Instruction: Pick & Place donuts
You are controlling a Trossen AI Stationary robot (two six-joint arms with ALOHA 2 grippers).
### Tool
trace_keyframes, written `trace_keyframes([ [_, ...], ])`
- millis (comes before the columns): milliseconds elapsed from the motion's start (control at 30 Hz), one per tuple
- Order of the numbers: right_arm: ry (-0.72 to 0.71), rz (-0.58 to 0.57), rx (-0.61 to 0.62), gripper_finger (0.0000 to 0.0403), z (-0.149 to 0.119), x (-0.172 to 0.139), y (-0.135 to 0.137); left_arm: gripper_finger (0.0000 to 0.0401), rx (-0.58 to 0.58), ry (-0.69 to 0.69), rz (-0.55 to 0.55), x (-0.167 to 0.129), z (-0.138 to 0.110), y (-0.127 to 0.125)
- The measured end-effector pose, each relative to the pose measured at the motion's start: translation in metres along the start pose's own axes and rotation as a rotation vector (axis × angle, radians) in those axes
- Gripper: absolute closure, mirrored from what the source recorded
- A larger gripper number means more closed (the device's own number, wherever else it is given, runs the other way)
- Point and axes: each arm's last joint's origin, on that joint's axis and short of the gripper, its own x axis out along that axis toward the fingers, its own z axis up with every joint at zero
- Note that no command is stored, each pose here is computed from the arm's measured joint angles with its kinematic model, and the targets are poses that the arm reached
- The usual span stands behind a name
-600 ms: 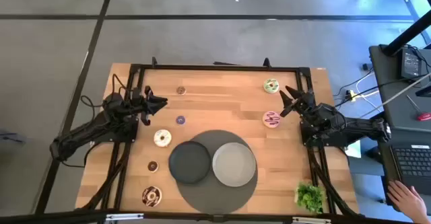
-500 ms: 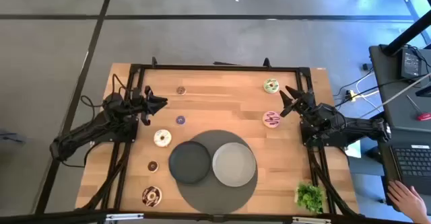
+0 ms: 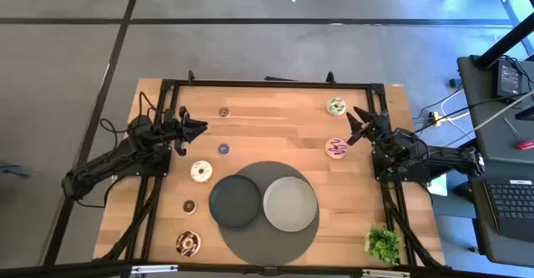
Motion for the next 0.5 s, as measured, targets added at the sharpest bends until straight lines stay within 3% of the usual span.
trace_keyframes([
  [500,0.0,0.0,0.0,0.0217,0.0,0.0,0.0,0.0322,0.0,0.0,0.0,0.0,0.0,0.0],
])
